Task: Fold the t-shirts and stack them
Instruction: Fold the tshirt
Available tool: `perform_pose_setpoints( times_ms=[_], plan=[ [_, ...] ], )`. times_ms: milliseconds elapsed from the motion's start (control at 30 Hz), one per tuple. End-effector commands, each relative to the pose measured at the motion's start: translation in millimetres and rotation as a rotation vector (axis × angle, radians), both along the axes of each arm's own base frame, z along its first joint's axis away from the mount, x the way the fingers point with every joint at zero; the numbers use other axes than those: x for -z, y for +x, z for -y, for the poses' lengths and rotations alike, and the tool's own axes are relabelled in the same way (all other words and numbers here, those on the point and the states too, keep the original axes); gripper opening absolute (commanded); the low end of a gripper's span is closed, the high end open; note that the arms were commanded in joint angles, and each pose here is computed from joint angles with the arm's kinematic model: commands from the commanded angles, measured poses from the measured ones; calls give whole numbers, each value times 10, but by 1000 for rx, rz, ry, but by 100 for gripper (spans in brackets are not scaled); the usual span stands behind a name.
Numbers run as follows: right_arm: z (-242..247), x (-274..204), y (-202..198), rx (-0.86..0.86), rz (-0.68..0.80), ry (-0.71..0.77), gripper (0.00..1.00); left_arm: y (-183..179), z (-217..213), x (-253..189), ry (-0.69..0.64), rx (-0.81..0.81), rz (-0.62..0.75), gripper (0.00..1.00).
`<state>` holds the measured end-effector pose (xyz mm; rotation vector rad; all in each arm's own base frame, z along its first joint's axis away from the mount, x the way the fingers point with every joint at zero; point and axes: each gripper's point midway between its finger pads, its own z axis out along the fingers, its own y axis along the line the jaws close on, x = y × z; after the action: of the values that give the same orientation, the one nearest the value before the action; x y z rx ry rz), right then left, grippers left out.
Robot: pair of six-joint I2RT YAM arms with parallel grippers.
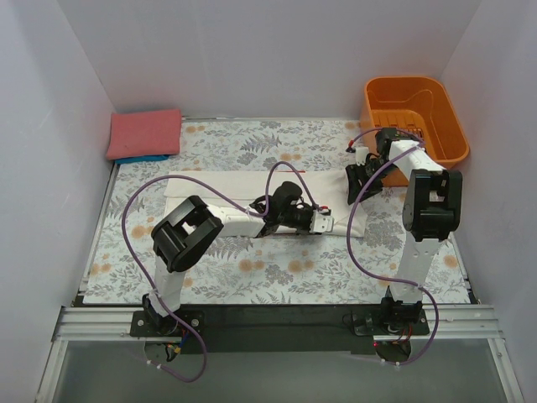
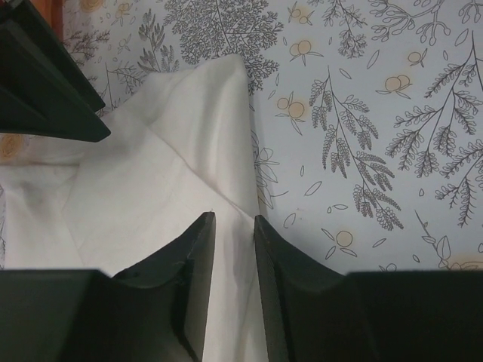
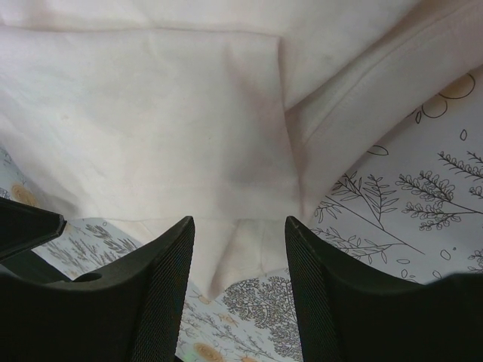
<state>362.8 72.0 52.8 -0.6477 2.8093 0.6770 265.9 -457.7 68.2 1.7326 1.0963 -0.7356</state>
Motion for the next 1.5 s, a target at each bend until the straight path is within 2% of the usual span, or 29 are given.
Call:
perform_pose_setpoints(
  times_ms=[0, 133, 233, 433, 533, 567, 633, 933, 1167, 1467],
  plan=[
    [-12, 3, 12, 1, -9, 16, 58, -59, 48, -148, -20, 45, 16, 28],
    [1, 25, 3, -4, -12, 9, 56, -67, 27, -64, 5, 41, -2, 35],
    [4, 32, -13, -5, -16, 8, 53, -59, 7, 0, 24, 35, -4, 34],
    [11, 47, -42, -10, -19, 4, 47, 17, 2, 31, 32, 8, 10, 20],
    [6, 39, -53, -12, -21, 4, 47, 26, 23, -70, 5, 4, 11, 10],
    [4, 33, -48, -13, -17, 6, 47, 30, 30, -104, -3, 1, 12, 4],
    [103, 16, -22, 13, -12, 6, 47, 58, 37, -208, -31, -8, 18, 1],
    [144, 92, -67, 6, -30, -15, 46, 72, 35, -228, -35, -14, 19, 0],
    [119, 185, -91, 5, -57, 1, 40, 64, 15, -210, -29, -9, 23, 0],
    [187, 299, -100, 0, -71, -28, 41, 80, 8, -189, -23, -23, 17, 0]
  ],
)
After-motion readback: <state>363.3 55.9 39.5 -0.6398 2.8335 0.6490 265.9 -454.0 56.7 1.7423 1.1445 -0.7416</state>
